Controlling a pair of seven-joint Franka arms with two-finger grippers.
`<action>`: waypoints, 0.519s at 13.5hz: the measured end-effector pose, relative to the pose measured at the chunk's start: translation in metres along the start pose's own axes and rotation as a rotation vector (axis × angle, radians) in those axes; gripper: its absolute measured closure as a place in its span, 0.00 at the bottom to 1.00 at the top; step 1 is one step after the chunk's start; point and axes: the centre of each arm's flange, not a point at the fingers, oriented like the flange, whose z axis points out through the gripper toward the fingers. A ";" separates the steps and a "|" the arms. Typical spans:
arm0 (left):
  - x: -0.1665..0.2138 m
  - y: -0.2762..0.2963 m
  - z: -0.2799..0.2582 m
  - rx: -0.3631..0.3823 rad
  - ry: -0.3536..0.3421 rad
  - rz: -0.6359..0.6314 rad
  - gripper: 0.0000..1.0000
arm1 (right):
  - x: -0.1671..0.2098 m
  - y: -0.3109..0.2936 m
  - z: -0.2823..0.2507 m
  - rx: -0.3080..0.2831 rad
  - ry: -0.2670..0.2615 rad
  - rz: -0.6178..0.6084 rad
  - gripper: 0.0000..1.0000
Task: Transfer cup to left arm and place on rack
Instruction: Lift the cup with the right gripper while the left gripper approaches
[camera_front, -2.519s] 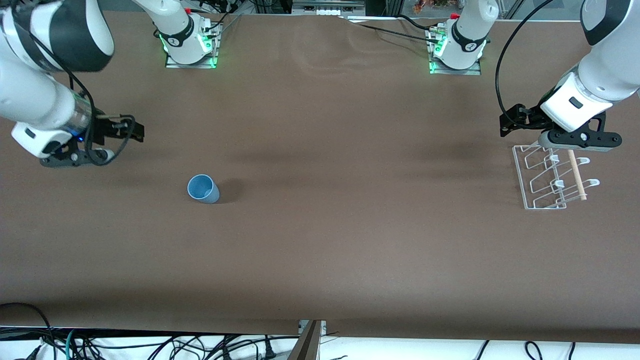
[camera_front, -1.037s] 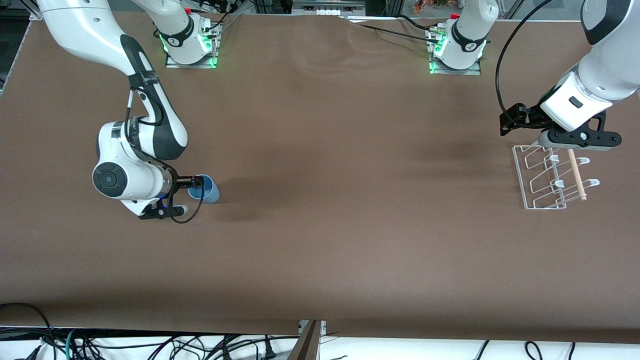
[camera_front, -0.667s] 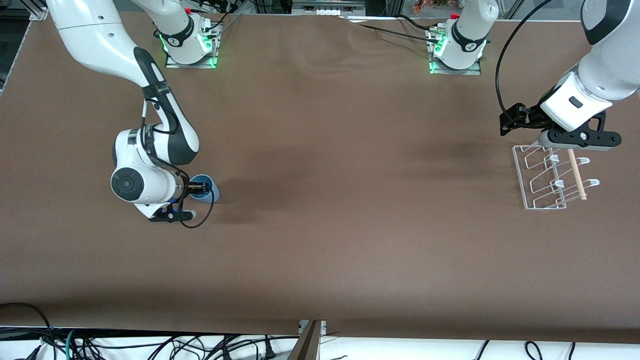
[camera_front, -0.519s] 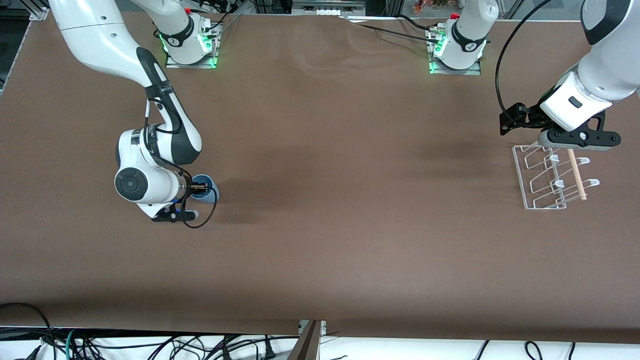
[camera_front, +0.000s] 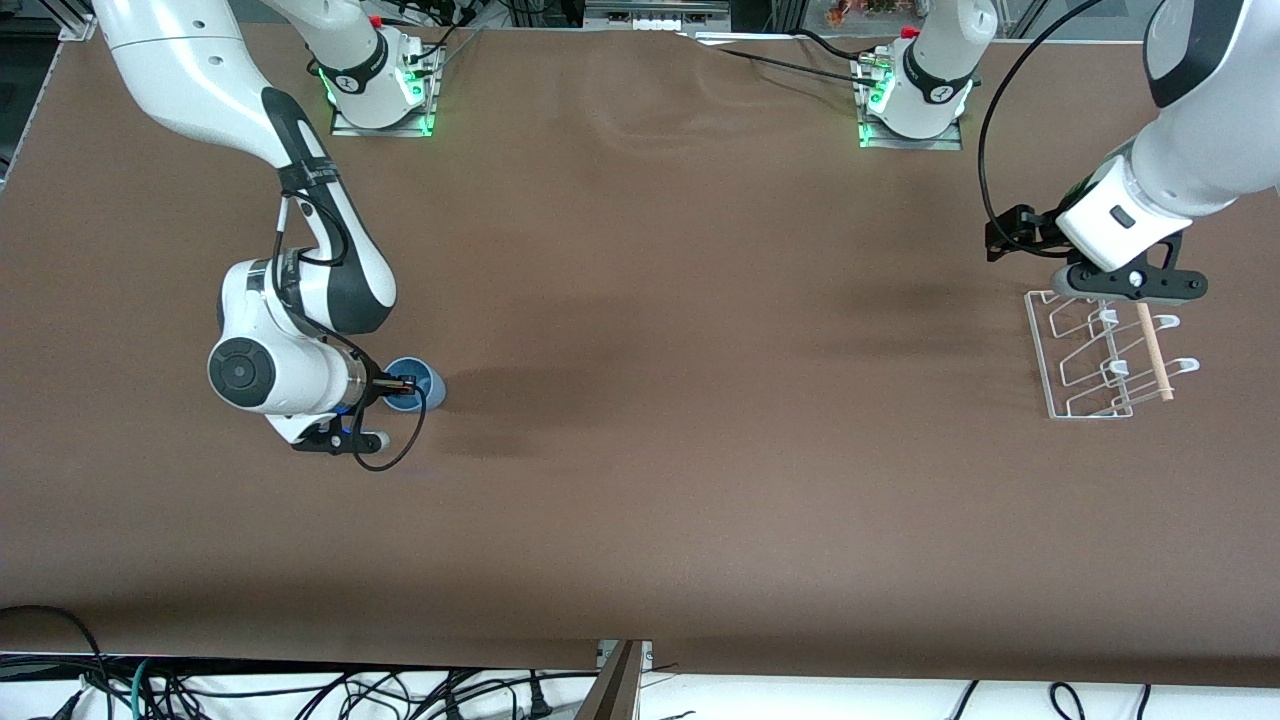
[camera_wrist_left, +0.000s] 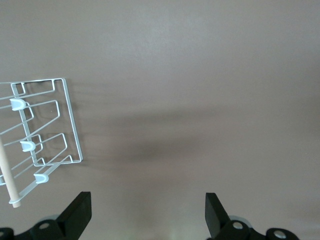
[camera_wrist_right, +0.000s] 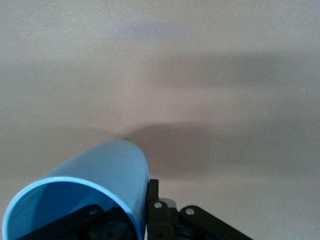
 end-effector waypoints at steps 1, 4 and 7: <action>0.004 0.003 0.007 -0.024 -0.015 0.013 0.00 | -0.001 -0.005 -0.010 0.045 -0.029 0.017 0.95; 0.013 0.012 0.026 -0.116 -0.050 0.132 0.00 | -0.005 -0.031 -0.038 0.270 -0.091 0.099 0.95; 0.023 0.024 0.042 -0.274 -0.060 0.263 0.00 | -0.012 -0.072 -0.051 0.429 -0.148 0.213 0.95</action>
